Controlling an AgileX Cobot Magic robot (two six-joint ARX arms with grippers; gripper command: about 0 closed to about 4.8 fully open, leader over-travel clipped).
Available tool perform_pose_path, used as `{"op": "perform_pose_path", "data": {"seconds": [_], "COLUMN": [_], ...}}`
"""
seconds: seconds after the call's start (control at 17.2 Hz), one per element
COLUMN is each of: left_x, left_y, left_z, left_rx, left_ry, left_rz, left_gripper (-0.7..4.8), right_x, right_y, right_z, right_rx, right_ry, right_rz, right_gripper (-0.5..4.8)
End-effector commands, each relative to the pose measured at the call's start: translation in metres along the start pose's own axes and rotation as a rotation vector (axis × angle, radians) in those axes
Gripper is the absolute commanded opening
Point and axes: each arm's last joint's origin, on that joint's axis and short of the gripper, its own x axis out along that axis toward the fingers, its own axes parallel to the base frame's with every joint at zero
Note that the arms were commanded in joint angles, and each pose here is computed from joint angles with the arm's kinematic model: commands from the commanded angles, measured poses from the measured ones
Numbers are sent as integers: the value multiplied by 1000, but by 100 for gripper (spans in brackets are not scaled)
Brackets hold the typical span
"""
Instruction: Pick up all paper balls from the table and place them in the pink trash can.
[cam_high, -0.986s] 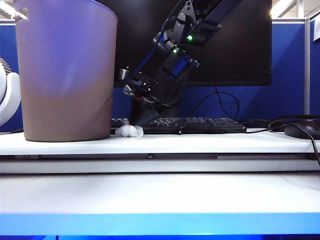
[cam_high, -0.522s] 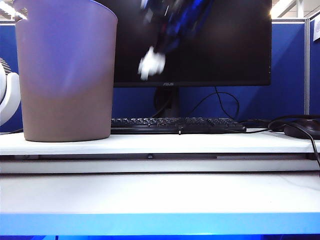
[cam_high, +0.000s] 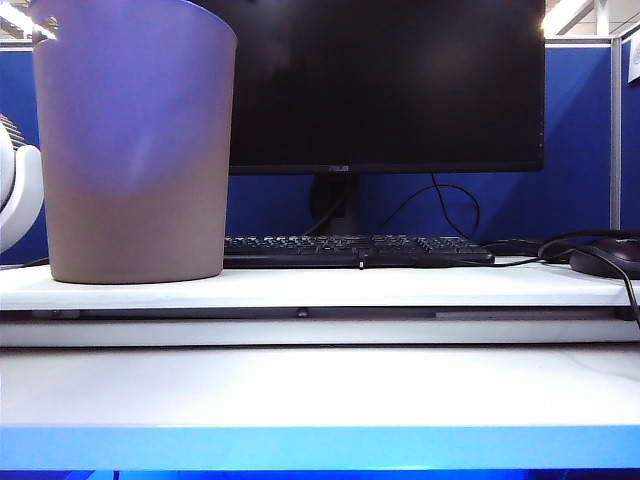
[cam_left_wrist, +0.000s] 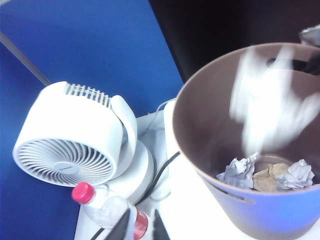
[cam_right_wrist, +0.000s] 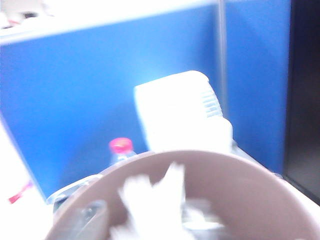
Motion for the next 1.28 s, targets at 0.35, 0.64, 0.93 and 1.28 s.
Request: {"op": "perform_pose_path", "data": {"seconds": [0.35, 0.64, 0.93, 1.28], "left_x": [-176, -247, -248, -193], "left_y": [46, 61, 52, 19], "left_z": [-52, -119, -164, -187], "left_rx": [-190, -289, -378, -450], "left_ry": [-681, -892, -693, -558], "left_rz": [-587, -585, -584, -690], "left_gripper": [-6, -6, -6, -6], "right_x": [-170, -281, -363, -404], "right_y": [100, 182, 225, 233], "right_z": [96, 101, 80, 12], "right_rx": [-115, -120, -18, 56], "right_ry": [209, 349, 297, 9], "right_rz": [-121, -190, -200, -190], "right_gripper": [-2, -2, -2, -2]}}
